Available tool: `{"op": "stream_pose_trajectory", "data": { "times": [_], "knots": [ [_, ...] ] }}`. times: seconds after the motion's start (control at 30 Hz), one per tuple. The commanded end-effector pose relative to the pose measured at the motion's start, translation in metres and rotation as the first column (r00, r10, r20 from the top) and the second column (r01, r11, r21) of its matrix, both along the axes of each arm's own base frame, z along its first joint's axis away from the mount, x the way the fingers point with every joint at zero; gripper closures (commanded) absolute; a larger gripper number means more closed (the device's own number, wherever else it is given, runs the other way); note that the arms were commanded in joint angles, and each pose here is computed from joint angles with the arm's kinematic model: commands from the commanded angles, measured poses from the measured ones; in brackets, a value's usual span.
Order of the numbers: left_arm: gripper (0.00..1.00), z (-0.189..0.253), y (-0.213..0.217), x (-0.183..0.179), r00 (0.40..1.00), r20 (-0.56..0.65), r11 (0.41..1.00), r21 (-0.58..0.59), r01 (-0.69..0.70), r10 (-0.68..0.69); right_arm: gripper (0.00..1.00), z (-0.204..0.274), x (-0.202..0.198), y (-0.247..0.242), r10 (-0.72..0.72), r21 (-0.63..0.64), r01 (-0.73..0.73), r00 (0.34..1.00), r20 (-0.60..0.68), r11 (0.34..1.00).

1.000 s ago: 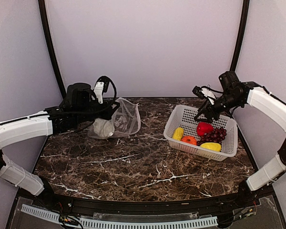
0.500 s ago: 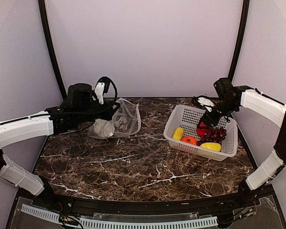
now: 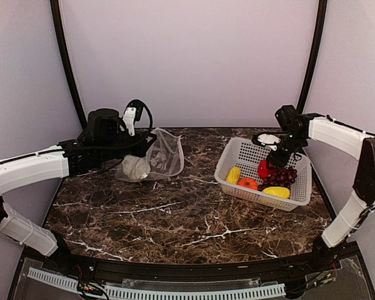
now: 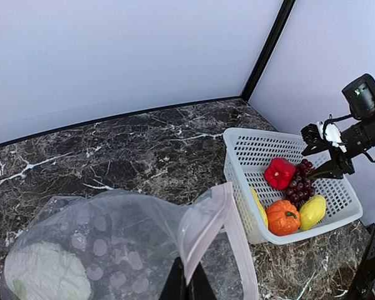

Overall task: Place the food in the zip-top bag and seal the zipper
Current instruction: Pick up the fake vegetable from the bin.

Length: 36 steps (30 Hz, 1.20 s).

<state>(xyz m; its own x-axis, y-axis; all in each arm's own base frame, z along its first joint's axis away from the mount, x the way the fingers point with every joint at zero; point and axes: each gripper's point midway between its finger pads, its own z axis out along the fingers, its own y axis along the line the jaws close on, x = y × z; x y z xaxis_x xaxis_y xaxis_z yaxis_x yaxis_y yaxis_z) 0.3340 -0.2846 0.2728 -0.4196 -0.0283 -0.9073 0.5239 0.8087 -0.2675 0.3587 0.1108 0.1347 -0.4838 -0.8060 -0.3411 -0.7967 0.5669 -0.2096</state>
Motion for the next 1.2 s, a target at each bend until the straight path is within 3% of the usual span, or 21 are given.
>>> {"op": "stream_pose_trajectory", "data": {
  "times": [0.0, 0.13, 0.27, 0.57, 0.77, 0.93, 1.17],
  "knots": [
    [0.99, 0.016, 0.006, -0.005, 0.999, 0.033, 1.000, -0.014, 0.000, 0.001, 0.42, -0.002, 0.016, -0.014, 0.021, -0.113, -0.017, 0.999, 0.036, 0.993],
    [0.99, 0.018, 0.007, -0.006, 0.999, 0.038, 1.000, -0.017, -0.001, 0.002, 0.41, -0.017, 0.021, -0.018, 0.036, -0.159, -0.032, 0.999, 0.017, 0.987],
    [0.99, 0.017, 0.007, -0.006, 0.999, 0.038, 1.000, -0.015, -0.002, 0.002, 0.31, -0.026, 0.028, -0.018, 0.047, -0.168, -0.043, 0.999, 0.015, 0.985],
    [0.99, 0.013, 0.005, -0.006, 1.000, 0.026, 1.000, -0.016, 0.008, -0.008, 0.20, -0.044, 0.043, -0.013, 0.091, -0.213, -0.087, 0.996, 0.013, 0.973],
    [0.99, 0.012, 0.004, -0.006, 1.000, 0.021, 1.000, -0.017, 0.009, -0.008, 0.17, -0.063, 0.051, -0.008, 0.125, -0.274, -0.121, 0.992, -0.002, 0.954],
    [0.99, 0.013, 0.003, -0.006, 1.000, 0.020, 1.000, -0.021, 0.014, -0.014, 0.05, -0.074, 0.056, -0.008, 0.127, -0.321, -0.120, 0.992, 0.000, 0.940],
    [0.99, 0.012, 0.002, -0.007, 1.000, 0.018, 1.000, -0.023, 0.018, -0.018, 0.11, -0.083, 0.059, -0.002, 0.121, -0.370, -0.104, 0.992, 0.024, 0.923]
  ]
}}
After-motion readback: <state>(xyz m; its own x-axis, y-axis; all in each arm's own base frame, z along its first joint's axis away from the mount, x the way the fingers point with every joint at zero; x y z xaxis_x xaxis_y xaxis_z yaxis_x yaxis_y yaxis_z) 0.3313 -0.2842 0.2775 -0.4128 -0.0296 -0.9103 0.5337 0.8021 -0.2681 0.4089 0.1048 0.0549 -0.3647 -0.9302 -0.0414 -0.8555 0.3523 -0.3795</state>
